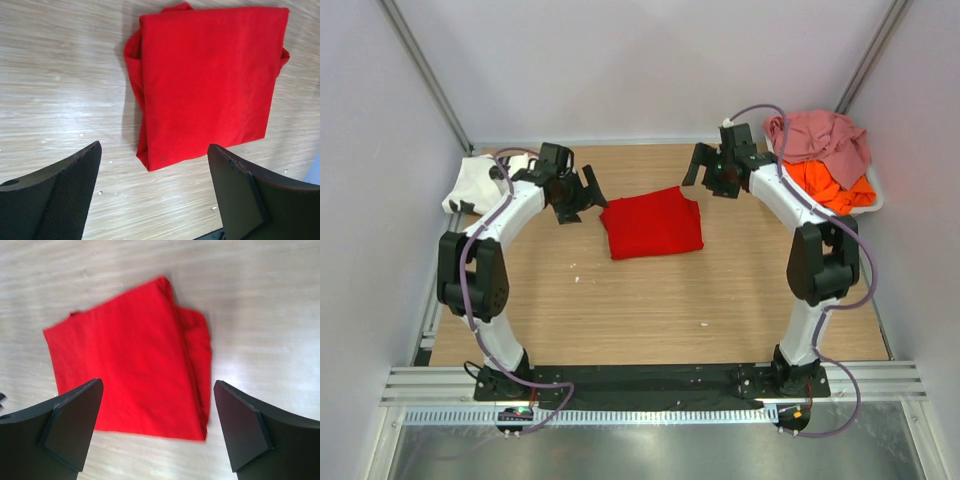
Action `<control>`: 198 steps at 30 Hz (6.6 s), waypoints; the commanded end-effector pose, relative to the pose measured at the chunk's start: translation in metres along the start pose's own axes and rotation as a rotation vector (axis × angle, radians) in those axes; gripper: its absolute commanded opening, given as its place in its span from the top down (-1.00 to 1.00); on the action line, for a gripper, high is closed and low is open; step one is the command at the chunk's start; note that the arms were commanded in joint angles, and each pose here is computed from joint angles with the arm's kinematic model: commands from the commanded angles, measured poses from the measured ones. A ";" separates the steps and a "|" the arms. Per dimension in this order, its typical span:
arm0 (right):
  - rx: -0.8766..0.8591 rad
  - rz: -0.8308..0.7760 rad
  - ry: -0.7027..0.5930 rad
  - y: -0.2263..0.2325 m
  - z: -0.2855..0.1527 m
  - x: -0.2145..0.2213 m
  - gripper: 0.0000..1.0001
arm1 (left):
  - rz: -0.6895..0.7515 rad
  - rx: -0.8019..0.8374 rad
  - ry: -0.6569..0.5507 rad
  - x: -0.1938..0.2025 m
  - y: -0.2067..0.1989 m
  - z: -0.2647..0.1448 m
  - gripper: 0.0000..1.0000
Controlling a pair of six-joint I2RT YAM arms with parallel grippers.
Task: Fold and stack the t-shirts
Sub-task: Fold the tshirt, then neatly place the folded tshirt to the corner
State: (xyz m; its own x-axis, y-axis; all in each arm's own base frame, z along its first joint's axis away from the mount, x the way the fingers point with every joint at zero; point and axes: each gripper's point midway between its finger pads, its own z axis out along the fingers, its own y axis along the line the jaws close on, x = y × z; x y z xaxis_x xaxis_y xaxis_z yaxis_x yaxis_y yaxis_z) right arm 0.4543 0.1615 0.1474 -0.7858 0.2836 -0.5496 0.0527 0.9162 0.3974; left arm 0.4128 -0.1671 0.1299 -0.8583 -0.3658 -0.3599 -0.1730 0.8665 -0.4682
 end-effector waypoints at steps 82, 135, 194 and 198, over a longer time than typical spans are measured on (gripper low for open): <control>-0.300 -0.108 0.070 0.061 0.119 -0.010 -0.26 | 0.222 0.189 0.005 0.001 -0.059 0.050 1.00; -0.398 -0.197 0.007 0.102 0.023 0.019 0.97 | 0.232 0.228 -0.047 0.007 -0.065 -0.014 1.00; -0.031 -0.047 -0.048 -0.040 0.020 0.006 -0.50 | 0.246 -0.103 -0.113 -0.064 -0.015 0.028 -0.98; -0.152 0.002 -0.077 -0.021 -0.015 0.033 -0.50 | 0.246 0.066 -0.093 -0.040 -0.022 0.043 -0.99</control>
State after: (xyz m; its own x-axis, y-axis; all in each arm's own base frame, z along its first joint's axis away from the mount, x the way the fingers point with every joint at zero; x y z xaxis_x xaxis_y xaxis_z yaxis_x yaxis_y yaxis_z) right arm 0.4349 0.1299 0.0945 -0.7877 0.2452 -0.5652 0.0048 0.9198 0.3924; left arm 0.4605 -0.1654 0.1024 -0.8742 -0.1761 -0.4525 -0.0353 0.9525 -0.3026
